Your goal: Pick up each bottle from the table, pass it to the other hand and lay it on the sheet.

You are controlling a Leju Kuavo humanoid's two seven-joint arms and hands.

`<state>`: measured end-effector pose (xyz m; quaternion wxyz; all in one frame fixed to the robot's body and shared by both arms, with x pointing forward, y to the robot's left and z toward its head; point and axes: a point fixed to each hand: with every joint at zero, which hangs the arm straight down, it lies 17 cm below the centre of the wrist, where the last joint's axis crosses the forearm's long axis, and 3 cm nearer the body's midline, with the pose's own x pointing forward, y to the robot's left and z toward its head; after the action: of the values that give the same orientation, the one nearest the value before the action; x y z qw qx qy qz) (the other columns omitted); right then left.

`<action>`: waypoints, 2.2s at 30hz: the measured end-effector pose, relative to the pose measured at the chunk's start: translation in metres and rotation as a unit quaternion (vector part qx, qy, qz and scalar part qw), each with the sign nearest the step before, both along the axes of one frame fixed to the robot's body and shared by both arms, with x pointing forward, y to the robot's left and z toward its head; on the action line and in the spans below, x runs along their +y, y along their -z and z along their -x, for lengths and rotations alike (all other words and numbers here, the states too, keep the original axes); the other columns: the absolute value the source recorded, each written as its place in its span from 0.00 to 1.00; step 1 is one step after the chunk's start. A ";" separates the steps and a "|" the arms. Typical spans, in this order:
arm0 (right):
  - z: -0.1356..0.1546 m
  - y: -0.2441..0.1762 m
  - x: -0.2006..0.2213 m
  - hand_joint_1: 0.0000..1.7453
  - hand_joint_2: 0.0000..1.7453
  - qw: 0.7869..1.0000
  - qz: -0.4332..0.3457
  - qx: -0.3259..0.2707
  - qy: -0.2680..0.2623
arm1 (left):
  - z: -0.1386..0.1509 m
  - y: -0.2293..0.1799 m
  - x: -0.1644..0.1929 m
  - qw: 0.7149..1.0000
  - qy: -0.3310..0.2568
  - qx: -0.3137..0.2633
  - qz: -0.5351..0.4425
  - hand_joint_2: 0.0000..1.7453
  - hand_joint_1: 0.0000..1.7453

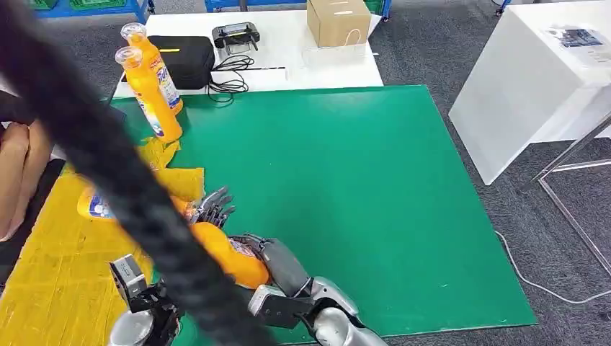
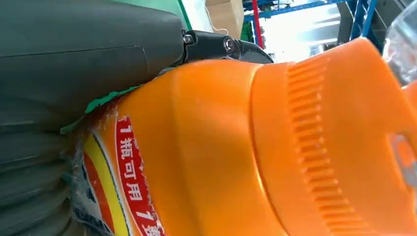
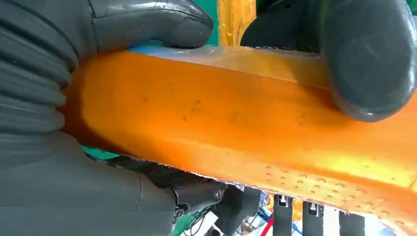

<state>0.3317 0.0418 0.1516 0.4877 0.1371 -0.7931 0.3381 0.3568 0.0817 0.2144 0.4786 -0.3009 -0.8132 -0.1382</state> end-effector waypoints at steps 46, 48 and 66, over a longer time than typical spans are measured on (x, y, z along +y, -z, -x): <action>-0.054 -0.031 -0.125 0.00 1.00 0.970 -0.070 -0.009 0.235 | -0.103 0.017 0.128 0.753 -0.359 -0.225 -0.504 1.00 1.00; -0.055 -0.033 -0.128 0.00 1.00 0.968 -0.071 -0.010 0.239 | -0.105 0.020 0.132 0.748 -0.358 -0.224 -0.512 1.00 1.00; -0.074 -0.051 -0.156 0.00 1.00 0.957 -0.071 -0.024 0.281 | -0.162 0.179 0.278 0.509 -0.279 -0.111 -0.807 1.00 1.00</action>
<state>0.4061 -0.1146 0.2022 0.5325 -0.0652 -0.8333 0.1331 0.5185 0.3601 0.0350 0.4342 0.4749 -0.4396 -0.6267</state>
